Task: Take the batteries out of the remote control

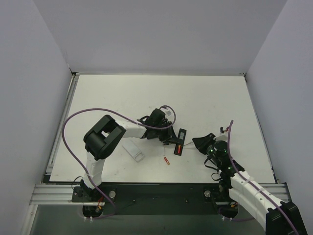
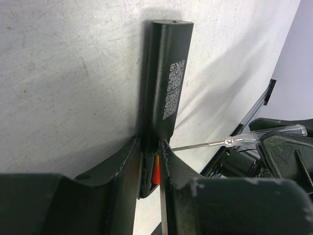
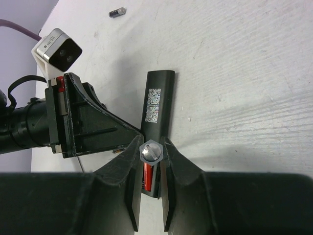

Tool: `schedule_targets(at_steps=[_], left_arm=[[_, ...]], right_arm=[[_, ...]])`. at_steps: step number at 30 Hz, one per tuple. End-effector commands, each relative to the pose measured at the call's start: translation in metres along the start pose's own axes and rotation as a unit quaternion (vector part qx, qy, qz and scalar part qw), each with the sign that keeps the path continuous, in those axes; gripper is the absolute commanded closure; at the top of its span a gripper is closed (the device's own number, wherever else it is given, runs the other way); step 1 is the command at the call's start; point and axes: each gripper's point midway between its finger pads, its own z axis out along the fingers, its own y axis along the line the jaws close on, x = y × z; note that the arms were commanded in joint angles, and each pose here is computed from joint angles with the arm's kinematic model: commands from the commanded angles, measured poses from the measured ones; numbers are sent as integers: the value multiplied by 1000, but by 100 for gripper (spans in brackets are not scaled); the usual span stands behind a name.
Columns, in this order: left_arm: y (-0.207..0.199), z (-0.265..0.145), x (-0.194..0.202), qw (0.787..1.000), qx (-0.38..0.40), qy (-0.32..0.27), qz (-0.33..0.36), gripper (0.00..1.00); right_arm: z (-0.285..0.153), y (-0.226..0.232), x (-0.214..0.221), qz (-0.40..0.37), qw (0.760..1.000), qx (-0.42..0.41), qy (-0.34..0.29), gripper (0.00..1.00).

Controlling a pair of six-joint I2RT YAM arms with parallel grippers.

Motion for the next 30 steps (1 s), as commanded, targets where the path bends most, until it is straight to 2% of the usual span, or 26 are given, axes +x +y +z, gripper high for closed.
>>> schedule_targets(at_steps=[1, 7, 20, 30], left_arm=[[20, -1, 32, 998, -37, 40, -11, 71], [20, -2, 33, 999, -35, 38, -12, 71], [23, -1, 36, 998, -37, 38, -15, 71], [22, 1, 35, 998, -37, 38, -15, 71]], right_arm=[[-5, 9, 16, 48, 997, -55, 19, 100], [-6, 18, 8, 51, 996, -69, 16, 100], [-4, 24, 0, 122, 988, -90, 28, 100], [-3, 30, -6, 138, 985, -98, 35, 100]])
